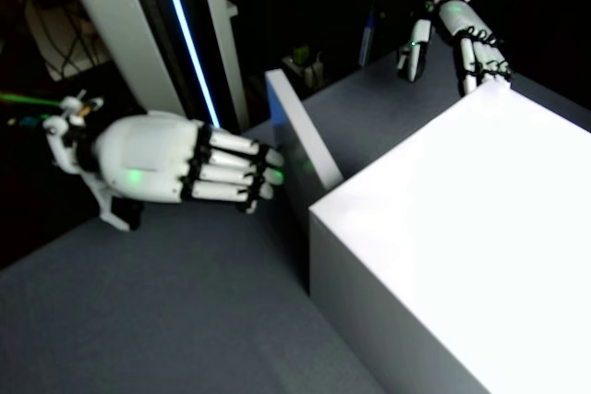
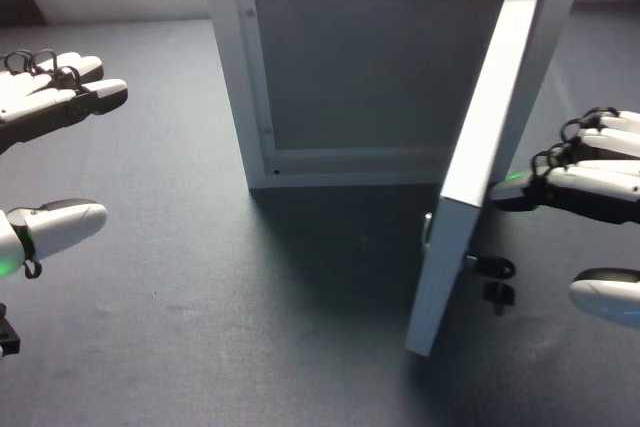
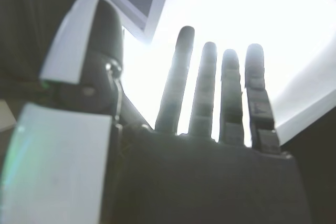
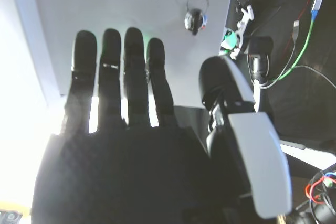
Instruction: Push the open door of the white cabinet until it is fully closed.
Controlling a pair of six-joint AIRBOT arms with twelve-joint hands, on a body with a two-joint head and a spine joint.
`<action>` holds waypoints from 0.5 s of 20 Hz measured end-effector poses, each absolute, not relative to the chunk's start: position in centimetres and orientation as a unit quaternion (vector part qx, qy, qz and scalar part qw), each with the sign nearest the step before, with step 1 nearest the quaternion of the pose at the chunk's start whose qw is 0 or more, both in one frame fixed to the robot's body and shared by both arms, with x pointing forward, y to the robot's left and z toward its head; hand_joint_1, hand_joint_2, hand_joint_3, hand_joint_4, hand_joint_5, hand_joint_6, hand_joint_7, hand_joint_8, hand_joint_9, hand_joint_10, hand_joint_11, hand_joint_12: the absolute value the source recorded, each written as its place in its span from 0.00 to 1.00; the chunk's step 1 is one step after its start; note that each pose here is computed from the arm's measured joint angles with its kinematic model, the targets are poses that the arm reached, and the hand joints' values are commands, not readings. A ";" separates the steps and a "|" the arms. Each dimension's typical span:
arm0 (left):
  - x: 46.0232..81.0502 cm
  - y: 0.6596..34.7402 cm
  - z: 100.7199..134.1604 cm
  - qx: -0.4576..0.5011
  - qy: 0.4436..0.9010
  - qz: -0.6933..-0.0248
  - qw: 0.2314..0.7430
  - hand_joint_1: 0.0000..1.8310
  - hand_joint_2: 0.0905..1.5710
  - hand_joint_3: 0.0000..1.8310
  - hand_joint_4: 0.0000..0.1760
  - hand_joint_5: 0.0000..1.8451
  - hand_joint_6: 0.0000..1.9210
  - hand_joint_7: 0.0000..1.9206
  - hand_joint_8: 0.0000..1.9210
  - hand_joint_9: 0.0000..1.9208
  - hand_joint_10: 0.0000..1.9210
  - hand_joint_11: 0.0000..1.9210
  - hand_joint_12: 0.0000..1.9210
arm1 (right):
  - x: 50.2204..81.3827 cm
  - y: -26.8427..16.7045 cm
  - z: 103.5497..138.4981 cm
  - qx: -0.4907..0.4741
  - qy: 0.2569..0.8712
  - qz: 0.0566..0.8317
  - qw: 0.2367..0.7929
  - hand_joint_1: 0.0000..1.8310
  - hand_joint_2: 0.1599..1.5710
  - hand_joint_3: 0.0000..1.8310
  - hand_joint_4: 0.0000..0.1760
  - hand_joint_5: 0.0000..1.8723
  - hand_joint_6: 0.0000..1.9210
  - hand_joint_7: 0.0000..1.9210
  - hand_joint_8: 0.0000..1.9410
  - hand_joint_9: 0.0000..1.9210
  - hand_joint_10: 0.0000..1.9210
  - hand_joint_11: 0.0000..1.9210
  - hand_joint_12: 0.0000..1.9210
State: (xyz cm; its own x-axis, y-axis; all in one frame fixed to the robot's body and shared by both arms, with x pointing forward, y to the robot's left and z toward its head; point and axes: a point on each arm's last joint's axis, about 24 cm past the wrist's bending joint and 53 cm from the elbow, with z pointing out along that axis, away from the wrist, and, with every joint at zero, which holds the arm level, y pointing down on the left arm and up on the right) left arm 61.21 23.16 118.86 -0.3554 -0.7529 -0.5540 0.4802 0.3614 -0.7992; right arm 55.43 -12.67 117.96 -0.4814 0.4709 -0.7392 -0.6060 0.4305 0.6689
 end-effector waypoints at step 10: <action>61.1 23.9 118.6 -0.120 0.608 -0.549 0.561 0.26 0.80 0.00 0.00 0.13 0.00 0.05 0.00 0.03 0.00 0.00 0.21 | 55.8 -9.4 118.0 -0.069 0.662 0.561 0.492 0.08 0.92 0.00 0.00 0.04 0.22 0.17 0.00 0.00 0.45 0.00 0.76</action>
